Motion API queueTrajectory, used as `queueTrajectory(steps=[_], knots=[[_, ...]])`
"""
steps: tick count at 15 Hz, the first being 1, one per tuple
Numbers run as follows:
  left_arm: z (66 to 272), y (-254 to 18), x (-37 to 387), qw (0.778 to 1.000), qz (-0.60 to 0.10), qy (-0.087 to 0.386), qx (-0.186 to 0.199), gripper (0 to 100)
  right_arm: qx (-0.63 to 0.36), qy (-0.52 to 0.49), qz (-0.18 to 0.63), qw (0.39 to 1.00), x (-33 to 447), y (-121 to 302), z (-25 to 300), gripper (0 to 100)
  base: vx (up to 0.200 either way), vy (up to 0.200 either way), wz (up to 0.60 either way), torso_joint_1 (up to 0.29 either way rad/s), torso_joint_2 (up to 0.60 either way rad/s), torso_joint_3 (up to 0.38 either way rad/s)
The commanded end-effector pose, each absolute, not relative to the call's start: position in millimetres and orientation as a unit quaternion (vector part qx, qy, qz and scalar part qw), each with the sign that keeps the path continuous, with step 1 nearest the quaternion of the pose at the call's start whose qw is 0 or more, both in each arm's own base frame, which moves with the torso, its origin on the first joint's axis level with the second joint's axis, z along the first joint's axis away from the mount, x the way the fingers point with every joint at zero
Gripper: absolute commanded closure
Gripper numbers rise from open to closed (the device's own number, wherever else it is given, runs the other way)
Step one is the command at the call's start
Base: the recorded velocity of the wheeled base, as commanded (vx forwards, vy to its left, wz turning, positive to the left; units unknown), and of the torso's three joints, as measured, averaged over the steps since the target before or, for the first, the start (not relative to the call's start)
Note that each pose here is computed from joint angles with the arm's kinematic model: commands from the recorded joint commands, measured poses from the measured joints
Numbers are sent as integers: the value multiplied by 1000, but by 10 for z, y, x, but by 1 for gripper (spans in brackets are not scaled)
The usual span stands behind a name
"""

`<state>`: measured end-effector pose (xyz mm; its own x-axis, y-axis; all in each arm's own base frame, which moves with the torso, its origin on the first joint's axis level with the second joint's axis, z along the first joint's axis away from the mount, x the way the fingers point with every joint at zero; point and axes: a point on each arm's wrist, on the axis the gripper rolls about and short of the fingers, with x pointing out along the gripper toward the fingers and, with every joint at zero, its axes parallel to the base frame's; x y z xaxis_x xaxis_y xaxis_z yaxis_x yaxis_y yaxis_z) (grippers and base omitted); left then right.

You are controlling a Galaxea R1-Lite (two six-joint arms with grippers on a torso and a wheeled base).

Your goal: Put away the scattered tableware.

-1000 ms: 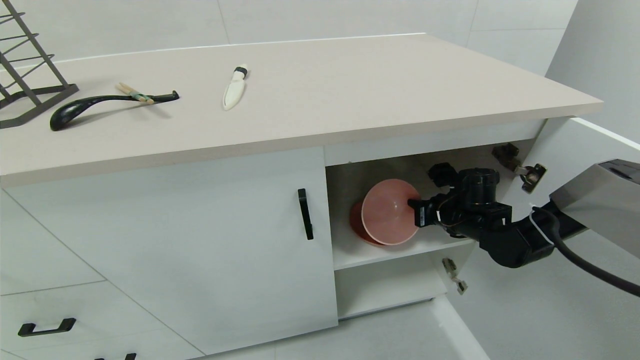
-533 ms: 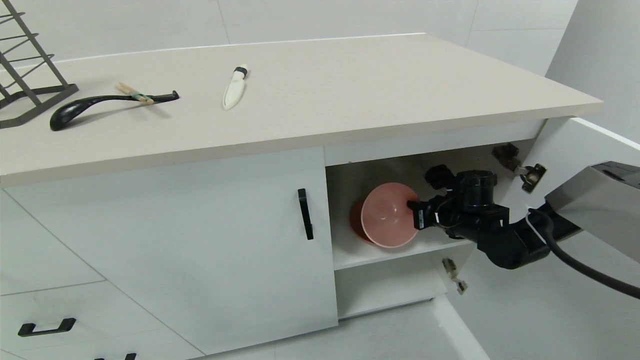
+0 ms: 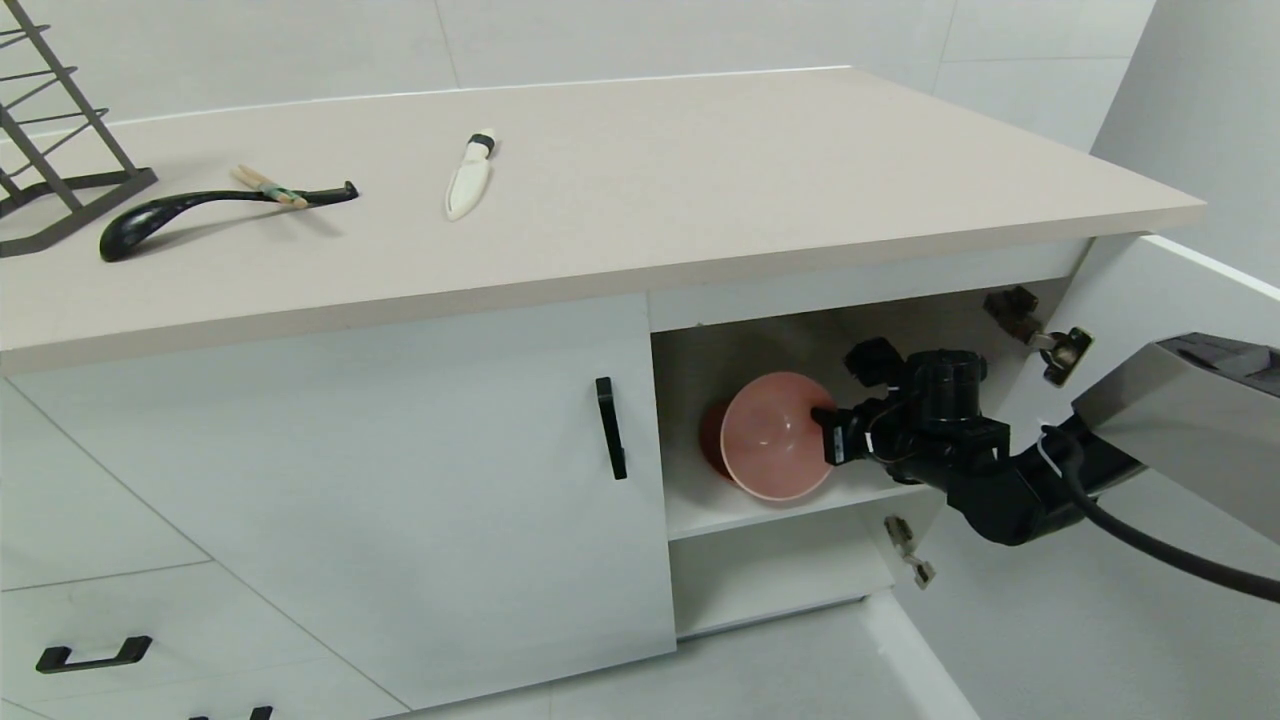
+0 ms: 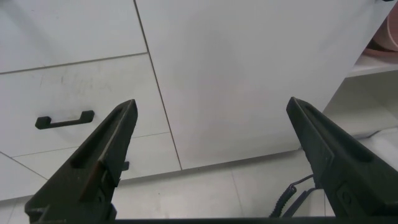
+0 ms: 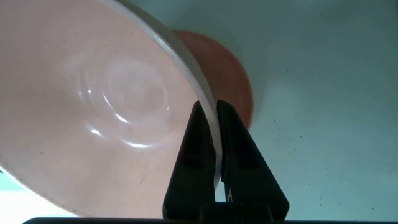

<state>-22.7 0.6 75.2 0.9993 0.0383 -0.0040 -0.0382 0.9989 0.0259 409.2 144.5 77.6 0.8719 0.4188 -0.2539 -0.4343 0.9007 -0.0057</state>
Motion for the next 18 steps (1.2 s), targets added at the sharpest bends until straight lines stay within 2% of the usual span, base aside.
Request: queueTrajectory(steps=[1, 3, 4, 9, 12, 14, 18], knots=[[752, 6, -228, 1000, 20, 2, 13, 0, -32, 127, 221, 966, 4097, 1450, 748, 100, 0, 0, 0, 0, 0, 0], [752, 6, -228, 1000, 20, 2, 13, 0, -33, 127, 221, 966, 4095, 1449, 744, 100, 0, 0, 0, 0, 0, 0], [752, 6, -228, 1000, 20, 2, 13, 0, -32, 127, 223, 966, 4093, 1456, 746, 0, 0, 0, 0, 0, 0, 0], [752, 6, -228, 1000, 20, 2, 12, 0, -56, 88, 233, 967, 4082, 1496, 825, 0, 0, 0, 0, 0, 0, 0], [752, 6, -228, 1000, 20, 2, 11, 0, -76, 61, 243, 965, 3942, 1568, 1011, 0, 0, 0, 0, 0, 0, 0], [752, 6, -227, 1000, 20, 2, 10, 0, -105, 31, 249, 962, 3766, 1566, 1119, 0, 0, 0, 0, 0, 0, 0], [752, 6, -228, 1000, 20, 2, 10, 0, -108, -5, 268, 957, 3074, 1516, 1320, 0, 0, 0, 0, 0, 0, 0]])
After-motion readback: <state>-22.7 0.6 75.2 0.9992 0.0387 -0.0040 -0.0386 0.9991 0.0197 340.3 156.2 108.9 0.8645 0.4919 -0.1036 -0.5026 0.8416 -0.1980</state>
